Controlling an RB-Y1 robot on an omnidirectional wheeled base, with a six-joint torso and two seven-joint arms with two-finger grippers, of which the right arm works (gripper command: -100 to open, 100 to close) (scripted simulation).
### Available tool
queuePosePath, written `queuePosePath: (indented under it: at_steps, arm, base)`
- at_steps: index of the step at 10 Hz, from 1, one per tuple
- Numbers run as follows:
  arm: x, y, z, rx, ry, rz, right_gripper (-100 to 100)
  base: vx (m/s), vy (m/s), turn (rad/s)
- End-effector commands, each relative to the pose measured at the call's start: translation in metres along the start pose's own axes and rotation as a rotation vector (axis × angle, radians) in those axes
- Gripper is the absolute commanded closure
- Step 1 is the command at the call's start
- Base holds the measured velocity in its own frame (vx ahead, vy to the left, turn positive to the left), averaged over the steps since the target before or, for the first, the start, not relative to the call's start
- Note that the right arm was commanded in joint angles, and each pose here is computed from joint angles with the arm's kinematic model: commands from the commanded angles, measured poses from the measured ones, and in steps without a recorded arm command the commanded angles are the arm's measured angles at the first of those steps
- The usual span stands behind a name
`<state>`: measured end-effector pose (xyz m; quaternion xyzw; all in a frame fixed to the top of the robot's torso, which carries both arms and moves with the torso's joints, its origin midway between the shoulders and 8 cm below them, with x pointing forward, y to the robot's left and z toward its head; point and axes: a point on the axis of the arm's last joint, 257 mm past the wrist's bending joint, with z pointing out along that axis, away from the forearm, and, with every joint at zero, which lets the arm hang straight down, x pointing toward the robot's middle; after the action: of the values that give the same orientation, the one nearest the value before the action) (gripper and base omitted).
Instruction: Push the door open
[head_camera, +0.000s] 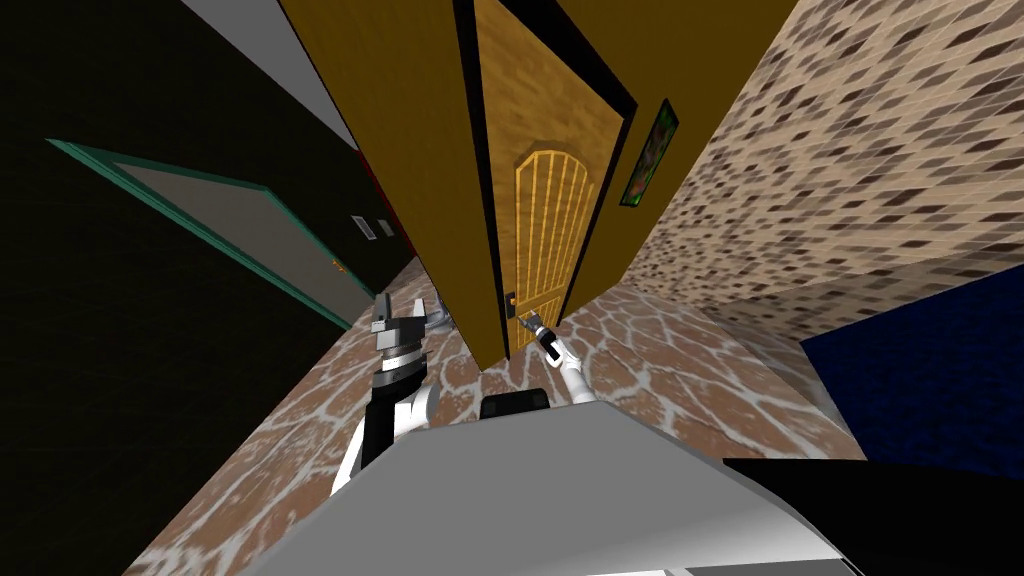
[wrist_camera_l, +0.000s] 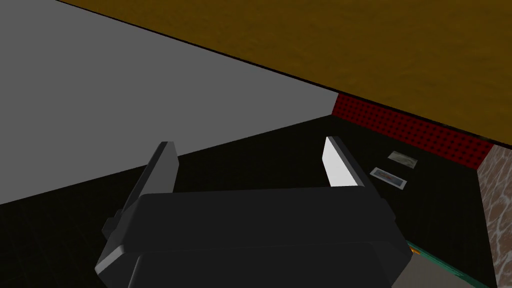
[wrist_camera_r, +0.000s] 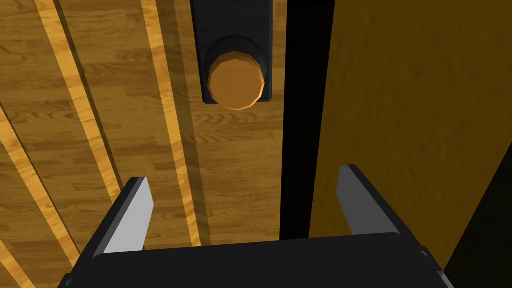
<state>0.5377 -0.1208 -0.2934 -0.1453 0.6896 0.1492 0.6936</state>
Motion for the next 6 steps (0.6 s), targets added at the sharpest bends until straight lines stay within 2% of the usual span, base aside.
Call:
queuePosePath:
  at_steps: [1, 2, 3, 5, 6]
  arm:
    - [0.0, 0.0, 0.0, 0.0, 0.0, 0.0, -100]
    - [0.001, -0.029, -0.0061, 0.045, 0.01, -0.032, -100]
    - [0.001, -0.049, -0.0105, 0.08, 0.013, -0.047, -100]
    - [0.0, -0.07, -0.015, 0.12, 0.014, -0.059, -100]
    - [-0.001, -0.088, -0.0192, 0.163, 0.014, -0.063, -100]
  base:
    - [0.01, -0.077, 0.029]
    - [0.041, -0.008, 0.318]
    - [0.079, -0.003, 0.405]
    - [0.086, 0.012, 0.191]
    - [0.078, 0.011, 0.303]
